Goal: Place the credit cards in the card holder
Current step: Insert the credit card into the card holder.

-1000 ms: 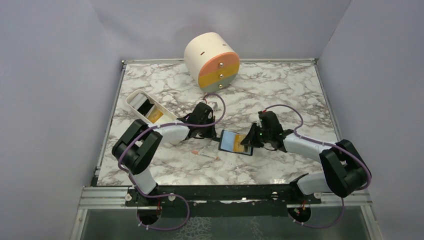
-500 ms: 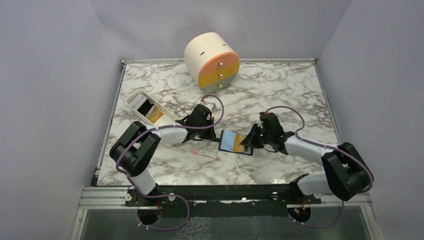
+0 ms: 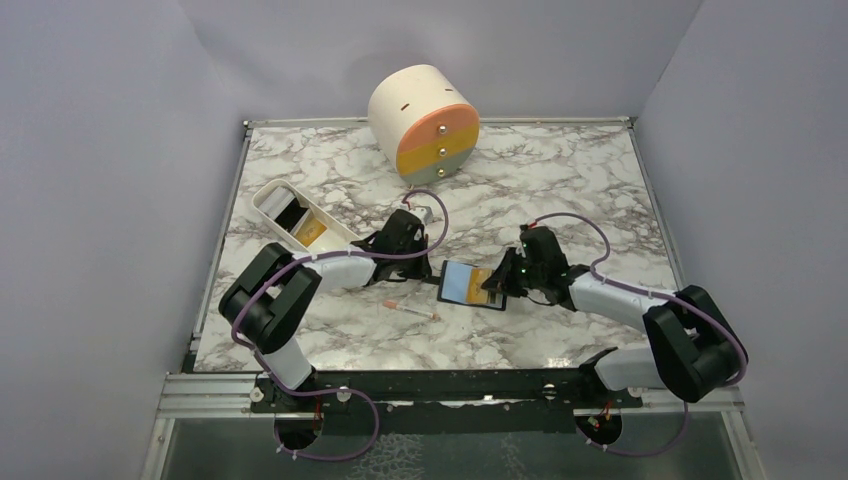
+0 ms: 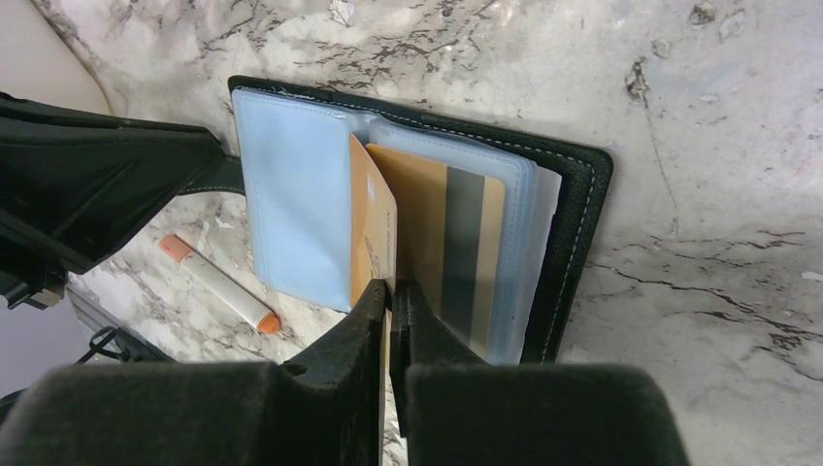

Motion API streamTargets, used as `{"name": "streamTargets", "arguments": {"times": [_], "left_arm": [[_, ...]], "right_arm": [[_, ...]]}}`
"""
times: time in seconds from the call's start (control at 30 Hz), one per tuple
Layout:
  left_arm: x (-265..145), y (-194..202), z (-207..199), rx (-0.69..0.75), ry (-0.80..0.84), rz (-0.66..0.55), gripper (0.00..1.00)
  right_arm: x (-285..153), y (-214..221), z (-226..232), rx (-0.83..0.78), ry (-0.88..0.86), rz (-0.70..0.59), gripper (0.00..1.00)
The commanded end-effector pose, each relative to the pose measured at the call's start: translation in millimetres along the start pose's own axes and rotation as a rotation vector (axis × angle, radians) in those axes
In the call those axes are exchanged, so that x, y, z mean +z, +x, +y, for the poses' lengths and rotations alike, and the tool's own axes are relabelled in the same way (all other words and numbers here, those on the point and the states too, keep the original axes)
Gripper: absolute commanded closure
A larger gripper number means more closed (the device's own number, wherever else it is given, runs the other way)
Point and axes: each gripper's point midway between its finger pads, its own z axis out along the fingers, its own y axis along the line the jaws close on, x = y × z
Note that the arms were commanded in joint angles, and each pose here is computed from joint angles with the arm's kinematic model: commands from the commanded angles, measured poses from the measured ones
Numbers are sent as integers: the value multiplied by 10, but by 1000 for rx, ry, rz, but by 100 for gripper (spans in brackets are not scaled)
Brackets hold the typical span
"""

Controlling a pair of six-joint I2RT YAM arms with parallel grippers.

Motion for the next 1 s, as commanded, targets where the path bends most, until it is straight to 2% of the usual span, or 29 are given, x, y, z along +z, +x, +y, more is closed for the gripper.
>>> {"name": "streamTargets", "arguments": {"times": [0.0,0.37,0.73,0.97], "left_arm": [[-29,362,165,-8,-69,99,100],[-2,382,136,-3,-62,103,100],[14,373,157,6,-75,102,100],[-2,353,139,3,-70,95,100]], "right_arm": [[58,63,-71,-23,7,17,96],[61,112,59,-102,-77,59,96],[38,244,-20,-65,-54,109,96],[44,185,-121,-59,30,101,75]]}}
